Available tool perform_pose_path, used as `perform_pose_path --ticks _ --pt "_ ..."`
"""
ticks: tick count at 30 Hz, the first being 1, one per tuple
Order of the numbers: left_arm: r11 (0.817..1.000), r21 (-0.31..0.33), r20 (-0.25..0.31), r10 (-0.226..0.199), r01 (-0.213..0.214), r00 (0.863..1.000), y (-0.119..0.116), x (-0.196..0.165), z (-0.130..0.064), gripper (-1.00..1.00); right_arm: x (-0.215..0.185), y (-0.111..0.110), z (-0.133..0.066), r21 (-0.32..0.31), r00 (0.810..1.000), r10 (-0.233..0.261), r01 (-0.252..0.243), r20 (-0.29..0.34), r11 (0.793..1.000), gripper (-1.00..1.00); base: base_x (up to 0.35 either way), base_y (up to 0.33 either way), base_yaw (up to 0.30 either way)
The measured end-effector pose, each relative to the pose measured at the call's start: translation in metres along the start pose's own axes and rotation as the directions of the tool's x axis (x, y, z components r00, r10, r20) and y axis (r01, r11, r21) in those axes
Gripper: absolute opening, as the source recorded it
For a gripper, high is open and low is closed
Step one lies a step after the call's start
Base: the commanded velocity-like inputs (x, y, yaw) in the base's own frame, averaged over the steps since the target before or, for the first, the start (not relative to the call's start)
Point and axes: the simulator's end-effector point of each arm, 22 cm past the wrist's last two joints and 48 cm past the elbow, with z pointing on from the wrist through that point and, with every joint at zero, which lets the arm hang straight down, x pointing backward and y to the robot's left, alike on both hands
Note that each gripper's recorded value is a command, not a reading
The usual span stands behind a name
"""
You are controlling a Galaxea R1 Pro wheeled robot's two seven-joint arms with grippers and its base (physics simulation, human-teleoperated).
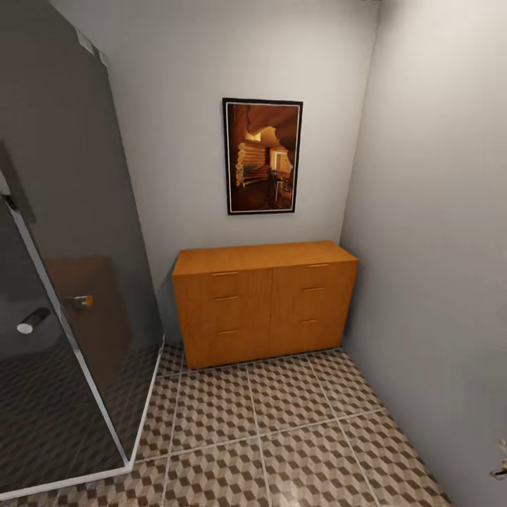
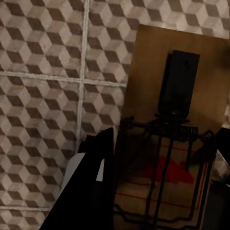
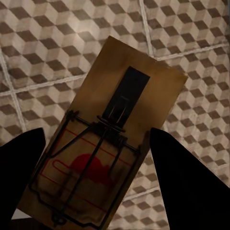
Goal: Take the four mousetraps from the cabinet in the bathroom and place them on the bathroom floor. Make sure all four end up on the same floor surface, and ensure that at least two of them are either under or directly next to the same bathroom sink.
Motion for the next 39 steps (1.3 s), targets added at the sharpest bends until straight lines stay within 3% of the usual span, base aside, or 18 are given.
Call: perform_pose_path --ticks 10,24,26,31,33,39 --pt "1.000 -0.017 -0.027 -0.005 0.004 1.000 0.013 0.023 0.001 -1.00 0.002 0.003 0.000 -0.005 1.000 -0.001 0.001 -0.008 1.000 -1.00 -0.344 0.000 0.026" --pt "1.000 -0.027 -0.013 -0.010 0.010 1.000 0.021 0.040 0.001 -1.00 0.011 0.005 0.000 -0.005 1.000 -0.005 0.005 -0.014 1.000 -1.00 -0.344 0.000 0.262" --pt "0.999 -0.027 -0.011 -0.022 0.021 1.000 0.022 0.039 0.001 -1.00 0.011 0.005 0.000 -0.006 1.000 -0.005 0.005 -0.015 1.000 -1.00 -0.344 0.000 0.283" --pt "0.995 -0.027 0.013 -0.097 0.097 0.995 0.023 0.034 0.001 -1.00 0.018 0.004 0.001 -0.004 1.000 -0.007 0.007 -0.023 1.000 -1.00 -0.344 0.000 0.283" --pt "0.992 -0.027 0.055 -0.123 0.125 0.991 0.025 0.025 0.001 -1.00 0.020 0.004 0.001 -0.002 1.000 -0.007 0.007 -0.025 1.000 -1.00 -0.344 0.000 0.283" --pt "0.990 -0.028 0.120 -0.134 0.138 0.984 0.027 0.013 0.000 -1.00 0.020 0.003 0.001 -0.001 1.000 -0.007 0.007 -0.026 1.000 -1.00 -0.344 0.000 0.283"
